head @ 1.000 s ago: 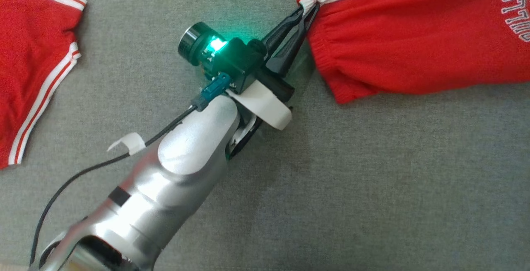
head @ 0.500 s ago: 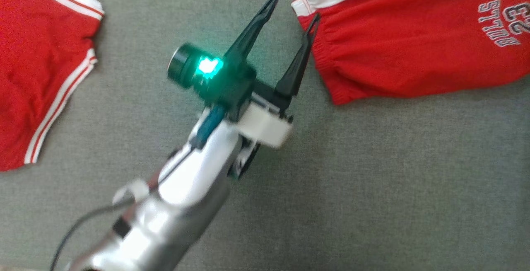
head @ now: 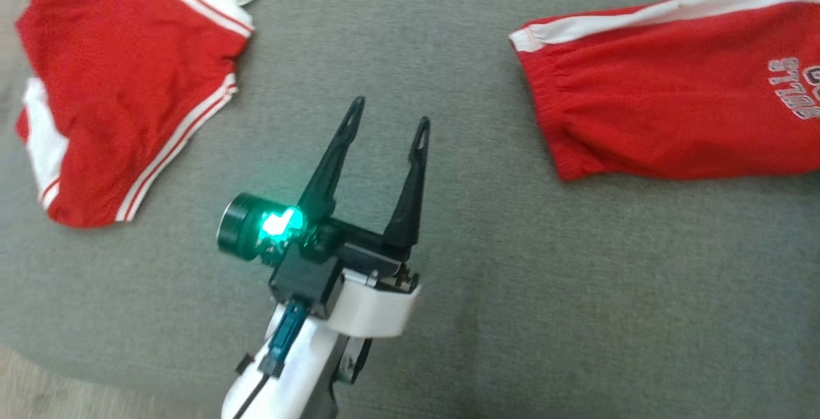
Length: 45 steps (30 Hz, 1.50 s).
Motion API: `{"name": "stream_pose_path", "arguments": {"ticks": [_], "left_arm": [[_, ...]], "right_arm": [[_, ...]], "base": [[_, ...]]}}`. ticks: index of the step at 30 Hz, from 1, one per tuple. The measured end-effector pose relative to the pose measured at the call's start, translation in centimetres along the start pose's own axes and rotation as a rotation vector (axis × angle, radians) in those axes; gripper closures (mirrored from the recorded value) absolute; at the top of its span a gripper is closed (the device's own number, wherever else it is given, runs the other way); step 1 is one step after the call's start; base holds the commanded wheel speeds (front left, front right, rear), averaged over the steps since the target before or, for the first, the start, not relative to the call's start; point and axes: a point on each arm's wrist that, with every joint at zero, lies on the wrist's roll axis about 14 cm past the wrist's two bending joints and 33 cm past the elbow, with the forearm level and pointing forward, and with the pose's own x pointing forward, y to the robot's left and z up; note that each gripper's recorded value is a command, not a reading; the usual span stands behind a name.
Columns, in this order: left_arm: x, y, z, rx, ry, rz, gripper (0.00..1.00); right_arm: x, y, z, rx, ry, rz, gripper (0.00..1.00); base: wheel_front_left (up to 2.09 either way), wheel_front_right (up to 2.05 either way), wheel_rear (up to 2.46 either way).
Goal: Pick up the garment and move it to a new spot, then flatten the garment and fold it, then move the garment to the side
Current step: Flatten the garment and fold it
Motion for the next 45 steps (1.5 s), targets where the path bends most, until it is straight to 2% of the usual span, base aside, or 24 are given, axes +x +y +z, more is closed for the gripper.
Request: {"name": "stream_pose_path", "arguments": {"ticks": [1, 2, 8, 19, 24, 29, 35, 38, 42, 43, 44, 45], "left_arm": [[-0.3, 0.4, 0.2, 0.005, -0.002, 0.015, 0.00], [-0.6, 0.8, 0.3, 0.008, -0.003, 0.030, 0.00], [-1.3, 1.6, 0.9, 0.032, -0.016, 0.053, 0.00], [-0.5, -1.6, 1.7, -0.001, -0.055, -0.052, 0.00], [-0.3, -3.3, 1.7, -0.015, -0.059, -0.105, 0.00], [-0.3, -3.5, 1.9, -0.016, -0.063, -0.118, 0.00], [-1.0, -3.0, 2.3, -0.007, -0.067, -0.106, 0.00], [-1.6, -2.7, 2.1, -0.006, -0.055, -0.094, 0.00], [-2.2, -2.2, 2.0, -0.004, -0.046, -0.084, 0.00], [-2.3, -2.1, 2.0, -0.002, -0.046, -0.082, 0.00], [-2.4, -2.0, 2.1, -0.001, -0.048, -0.077, 0.00], [-2.5, -1.8, 2.2, 0.000, -0.049, -0.072, 0.00]], "right_arm": [[0.1, 0.3, 0.0, -0.001, 0.012, 0.007, 0.81], [0.1, 0.4, 0.1, -0.001, 0.018, 0.012, 1.00], [-0.9, -0.2, 0.6, 0.026, -0.029, -0.007, 1.00], [-8.1, -7.3, -0.9, 0.011, -0.117, -0.177, 1.00], [-10.2, -8.4, 1.7, -0.010, -0.233, -0.205, 1.00], [-10.6, -4.9, 5.5, -0.056, -0.366, -0.118, 1.00], [-11.0, 3.6, 9.4, -0.146, -0.474, 0.083, 1.00], [-10.7, 8.7, 8.3, -0.196, -0.436, 0.199, 1.00], [-10.3, 15.3, 3.0, -0.217, -0.285, 0.359, 1.00], [-10.3, 16.6, 1.6, -0.217, -0.253, 0.390, 0.93], [-10.4, 17.5, 0.4, -0.210, -0.228, 0.412, 0.25], [-10.4, 17.9, -0.4, -0.200, -0.214, 0.422, 0.00]], "base": [[0.00, 0.00, 0.00], [0.00, 0.00, 0.00], [0.00, 0.00, 0.00], [0.00, 0.00, 0.00], [0.00, 0.00, 0.00], [0.00, 0.00, 0.00], [0.00, 0.00, 0.00], [0.00, 0.00, 0.00], [0.00, 0.00, 0.00], [0.00, 0.00, 0.00], [0.00, 0.00, 0.00], [0.00, 0.00, 0.00]]}}
